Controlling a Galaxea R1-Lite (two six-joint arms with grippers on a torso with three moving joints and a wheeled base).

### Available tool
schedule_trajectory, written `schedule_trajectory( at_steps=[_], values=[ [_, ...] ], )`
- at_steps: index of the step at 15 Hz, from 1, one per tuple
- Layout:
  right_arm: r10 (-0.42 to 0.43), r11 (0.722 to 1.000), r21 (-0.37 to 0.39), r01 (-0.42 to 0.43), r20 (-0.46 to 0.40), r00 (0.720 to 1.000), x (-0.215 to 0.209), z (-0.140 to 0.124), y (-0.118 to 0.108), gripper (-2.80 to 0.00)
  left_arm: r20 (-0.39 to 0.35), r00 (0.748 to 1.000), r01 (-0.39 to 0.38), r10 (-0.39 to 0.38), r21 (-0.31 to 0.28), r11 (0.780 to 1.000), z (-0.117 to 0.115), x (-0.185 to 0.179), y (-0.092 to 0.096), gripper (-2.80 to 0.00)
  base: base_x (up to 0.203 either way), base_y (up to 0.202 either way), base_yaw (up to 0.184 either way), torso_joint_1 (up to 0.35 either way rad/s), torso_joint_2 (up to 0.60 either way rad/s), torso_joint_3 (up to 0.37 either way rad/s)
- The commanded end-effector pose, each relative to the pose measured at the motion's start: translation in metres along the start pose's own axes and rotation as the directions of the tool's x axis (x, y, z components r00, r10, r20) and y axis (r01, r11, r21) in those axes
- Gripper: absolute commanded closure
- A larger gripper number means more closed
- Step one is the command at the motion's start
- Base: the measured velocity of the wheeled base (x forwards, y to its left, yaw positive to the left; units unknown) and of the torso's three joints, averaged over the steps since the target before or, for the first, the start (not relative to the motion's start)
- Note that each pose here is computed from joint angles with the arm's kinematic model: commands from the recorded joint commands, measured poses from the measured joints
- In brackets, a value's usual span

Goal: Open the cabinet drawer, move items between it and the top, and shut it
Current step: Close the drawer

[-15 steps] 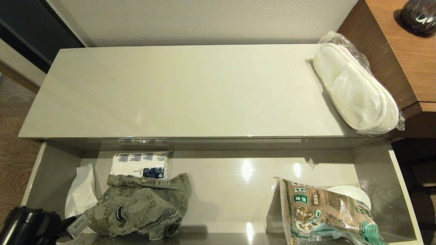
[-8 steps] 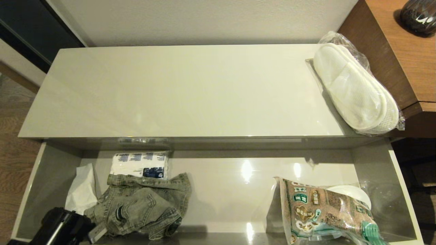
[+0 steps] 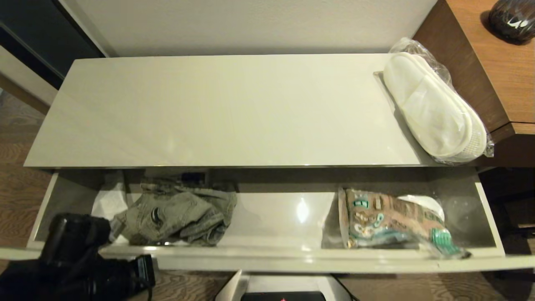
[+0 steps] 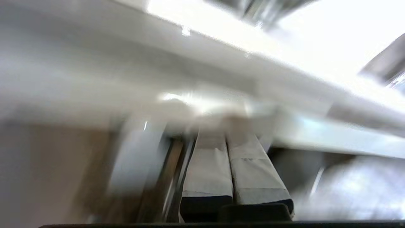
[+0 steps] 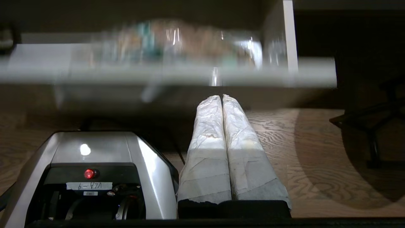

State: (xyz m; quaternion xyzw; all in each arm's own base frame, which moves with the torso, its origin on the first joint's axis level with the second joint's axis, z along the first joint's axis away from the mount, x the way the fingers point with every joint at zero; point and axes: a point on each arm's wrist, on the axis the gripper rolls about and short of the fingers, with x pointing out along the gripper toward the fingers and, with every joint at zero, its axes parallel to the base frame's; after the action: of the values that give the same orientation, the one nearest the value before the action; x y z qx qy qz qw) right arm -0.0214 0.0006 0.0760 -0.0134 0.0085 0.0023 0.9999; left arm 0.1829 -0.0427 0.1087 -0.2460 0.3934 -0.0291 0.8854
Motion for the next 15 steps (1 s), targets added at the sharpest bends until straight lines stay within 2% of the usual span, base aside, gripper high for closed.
schedule_trajectory(
  at_steps=[1, 5, 7, 9, 11, 13, 15],
  values=[
    [0.0, 1.0, 0.0, 0.0, -0.001, 1.0, 0.0, 0.0, 0.0, 0.0, 0.119, 0.991, 0.065, -0.065, 0.005, 0.998, 0.029, -0.033, -0.023, 0.0, 0.0, 0.0, 0.0, 0.0, 0.0, 0.0],
    [0.0, 1.0, 0.0, 0.0, -0.001, 1.0, 0.0, 0.0, 0.0, 0.0, 0.225, 0.969, 0.107, -0.105, 0.005, 0.994, 0.083, -0.082, -0.064, 0.0, 0.0, 0.0, 0.0, 0.0, 0.0, 0.0],
    [0.0, 1.0, 0.0, 0.0, -0.001, 1.0, 0.0, 0.0, 0.0, 0.0, 0.23, 0.969, 0.087, -0.084, 0.001, 0.996, 0.084, -0.115, -0.068, 0.0, 0.0, 0.0, 0.0, 0.0, 0.0, 0.0],
    [0.0, 1.0, 0.0, 0.0, -0.003, 1.0, 0.0, 0.0, 0.0, 0.0, 0.244, 0.965, 0.091, -0.092, 0.014, 0.996, 0.064, -0.159, -0.059, 0.0, 0.0, 0.0, 0.0, 0.0, 0.0, 0.0],
    [0.0, 1.0, 0.0, 0.0, -0.003, 1.0, 0.0, 0.0, 0.0, 0.0, 0.217, 0.974, 0.062, -0.067, 0.031, 0.998, 0.045, -0.186, -0.049, 0.0, 0.0, 0.0, 0.0, 0.0, 0.0, 0.0],
    [0.0, 1.0, 0.0, 0.0, -0.003, 1.0, 0.0, 0.0, 0.0, 0.0, 0.242, 0.968, 0.045, -0.063, 0.082, 0.996, 0.005, -0.236, -0.027, 0.0, 0.0, 0.0, 0.0, 0.0, 0.0, 0.0],
    [0.0, 1.0, 0.0, 0.0, -0.003, 1.0, 0.0, 0.0, 0.0, 0.0, 0.269, 0.963, -0.021, -0.022, 0.156, 0.988, -0.039, -0.272, 0.0, 0.0, 0.0, 0.0, 0.0, 0.0, 0.0, 0.0]
  ],
)
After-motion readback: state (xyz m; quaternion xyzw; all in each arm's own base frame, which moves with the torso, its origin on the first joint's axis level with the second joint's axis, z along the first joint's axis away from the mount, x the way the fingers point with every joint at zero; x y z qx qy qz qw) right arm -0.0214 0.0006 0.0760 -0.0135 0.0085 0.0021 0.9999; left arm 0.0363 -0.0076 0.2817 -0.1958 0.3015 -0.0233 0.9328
